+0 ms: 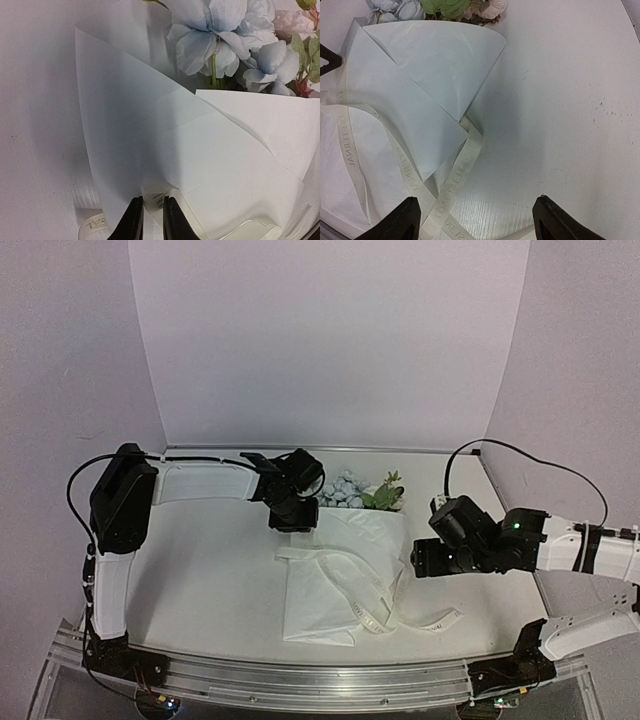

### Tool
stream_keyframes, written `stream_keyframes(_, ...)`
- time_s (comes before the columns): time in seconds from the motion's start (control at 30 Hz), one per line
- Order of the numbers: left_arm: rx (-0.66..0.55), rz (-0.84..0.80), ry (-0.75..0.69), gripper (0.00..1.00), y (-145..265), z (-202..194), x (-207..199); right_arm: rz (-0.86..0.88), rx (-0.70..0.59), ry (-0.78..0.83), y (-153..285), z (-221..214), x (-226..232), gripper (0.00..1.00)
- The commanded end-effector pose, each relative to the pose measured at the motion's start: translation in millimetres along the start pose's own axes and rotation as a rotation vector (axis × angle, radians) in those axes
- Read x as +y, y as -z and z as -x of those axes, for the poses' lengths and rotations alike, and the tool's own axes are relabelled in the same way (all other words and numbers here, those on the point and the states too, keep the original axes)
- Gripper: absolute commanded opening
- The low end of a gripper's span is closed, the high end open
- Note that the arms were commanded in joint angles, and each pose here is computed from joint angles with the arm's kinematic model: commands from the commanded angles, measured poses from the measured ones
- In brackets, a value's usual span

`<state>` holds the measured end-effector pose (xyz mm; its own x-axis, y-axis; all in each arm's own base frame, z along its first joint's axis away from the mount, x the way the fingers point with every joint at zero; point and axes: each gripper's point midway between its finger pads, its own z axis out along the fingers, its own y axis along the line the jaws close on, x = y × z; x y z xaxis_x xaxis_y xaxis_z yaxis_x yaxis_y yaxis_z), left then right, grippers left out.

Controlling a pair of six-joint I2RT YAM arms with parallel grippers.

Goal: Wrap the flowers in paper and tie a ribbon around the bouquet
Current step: Cross the ribbon over the folded bouquet.

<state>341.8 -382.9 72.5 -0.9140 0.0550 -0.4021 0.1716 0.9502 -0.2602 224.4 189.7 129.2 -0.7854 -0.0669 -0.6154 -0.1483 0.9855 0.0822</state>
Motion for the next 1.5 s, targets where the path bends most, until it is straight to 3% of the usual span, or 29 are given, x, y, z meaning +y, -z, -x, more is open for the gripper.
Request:
stream_keyframes(0.0,-0.054,-0.023,-0.013,0.1,14,19,-12,-0.044,-0.025,0.002,1,0,-12,0.79)
stream_keyframes(0.17,-0.082,-0.034,-0.014,0.0,22,25,-14,-0.062,-0.011,-0.006,-1,-6,-17,0.8)
stream_keyframes(0.4,-0.155,-0.053,0.033,0.0,44,39,-5,-0.115,0.018,-0.03,-5,-22,-32,0.82)
stream_keyframes(0.77,-0.241,-0.06,0.171,0.0,73,58,56,-0.184,0.11,-0.077,-11,-54,-52,0.83)
stream_keyframes(1.03,-0.267,-0.073,0.201,0.0,82,65,75,-0.261,0.191,-0.303,-16,-92,-69,0.78)
stream_keyframes(1.47,-0.295,-0.117,0.228,0.0,92,67,86,-0.337,0.137,-0.501,-13,-108,-63,0.78)
